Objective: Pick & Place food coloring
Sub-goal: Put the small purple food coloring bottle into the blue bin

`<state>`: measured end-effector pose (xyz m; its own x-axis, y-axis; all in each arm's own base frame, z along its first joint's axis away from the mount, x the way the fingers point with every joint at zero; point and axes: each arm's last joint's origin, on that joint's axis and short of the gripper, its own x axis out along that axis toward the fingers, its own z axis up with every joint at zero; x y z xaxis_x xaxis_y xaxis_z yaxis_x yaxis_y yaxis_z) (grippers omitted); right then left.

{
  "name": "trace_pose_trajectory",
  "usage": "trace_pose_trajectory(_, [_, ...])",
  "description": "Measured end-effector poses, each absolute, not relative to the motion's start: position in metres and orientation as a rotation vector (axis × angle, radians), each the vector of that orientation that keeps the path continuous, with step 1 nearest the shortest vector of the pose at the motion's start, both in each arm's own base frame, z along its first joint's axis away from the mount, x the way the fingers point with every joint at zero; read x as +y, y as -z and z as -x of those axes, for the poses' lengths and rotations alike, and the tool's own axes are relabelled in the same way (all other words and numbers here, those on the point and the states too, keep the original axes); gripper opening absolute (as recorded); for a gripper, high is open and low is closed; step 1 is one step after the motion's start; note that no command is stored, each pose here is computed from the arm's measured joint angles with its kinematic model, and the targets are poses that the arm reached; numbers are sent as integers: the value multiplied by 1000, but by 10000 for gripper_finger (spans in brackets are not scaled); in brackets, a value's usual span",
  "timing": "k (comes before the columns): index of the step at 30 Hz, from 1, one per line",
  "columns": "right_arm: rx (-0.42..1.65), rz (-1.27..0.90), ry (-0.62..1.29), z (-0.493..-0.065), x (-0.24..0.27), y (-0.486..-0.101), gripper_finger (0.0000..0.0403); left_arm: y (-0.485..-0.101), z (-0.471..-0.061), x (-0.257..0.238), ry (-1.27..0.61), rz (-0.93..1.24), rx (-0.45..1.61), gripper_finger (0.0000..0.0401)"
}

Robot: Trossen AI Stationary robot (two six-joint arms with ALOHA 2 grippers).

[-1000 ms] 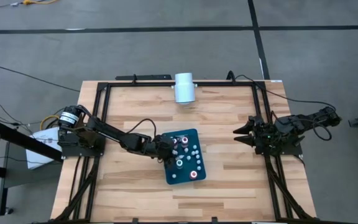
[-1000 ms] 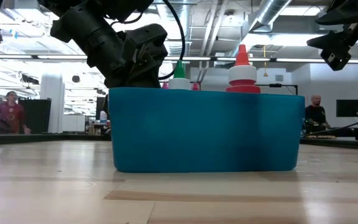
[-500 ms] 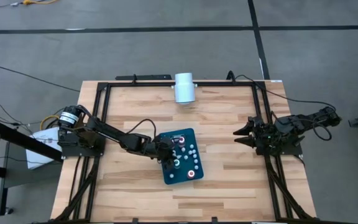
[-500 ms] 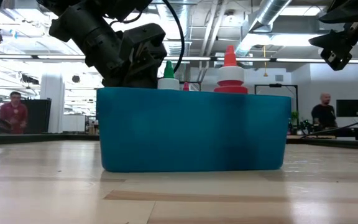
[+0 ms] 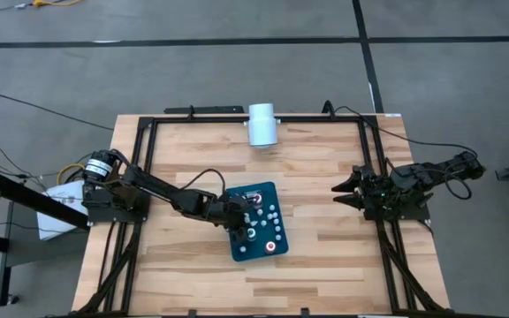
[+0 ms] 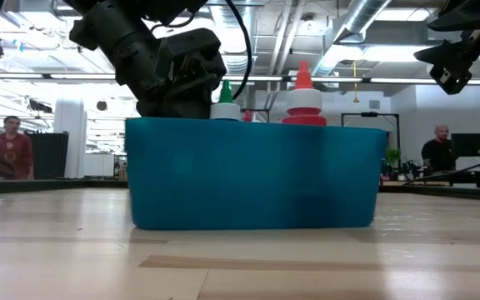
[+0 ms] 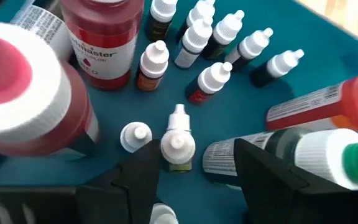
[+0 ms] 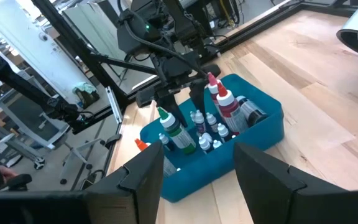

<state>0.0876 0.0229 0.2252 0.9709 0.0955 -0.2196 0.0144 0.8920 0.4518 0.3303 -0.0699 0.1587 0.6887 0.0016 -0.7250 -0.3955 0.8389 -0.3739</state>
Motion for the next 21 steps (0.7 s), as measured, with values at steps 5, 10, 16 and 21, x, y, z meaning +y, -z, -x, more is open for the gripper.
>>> trace_pose_trajectory(5, [240, -468, -42, -88, 23, -225, 182, -164, -331, -68, -283, 486, 857, 197])
trace_pose_trajectory(10, [240, -467, -42, -88, 23, -225, 182, -168, -330, -66, -324, 464, 912, 197])
trace_pose_trajectory(16, [240, -467, -42, -88, 23, -225, 182, -170, -331, -66, -323, 464, 909, 197])
trace_pose_trajectory(21, [241, -467, -45, -88, 23, -225, 182, -170, -331, -66, -323, 464, 910, 197])
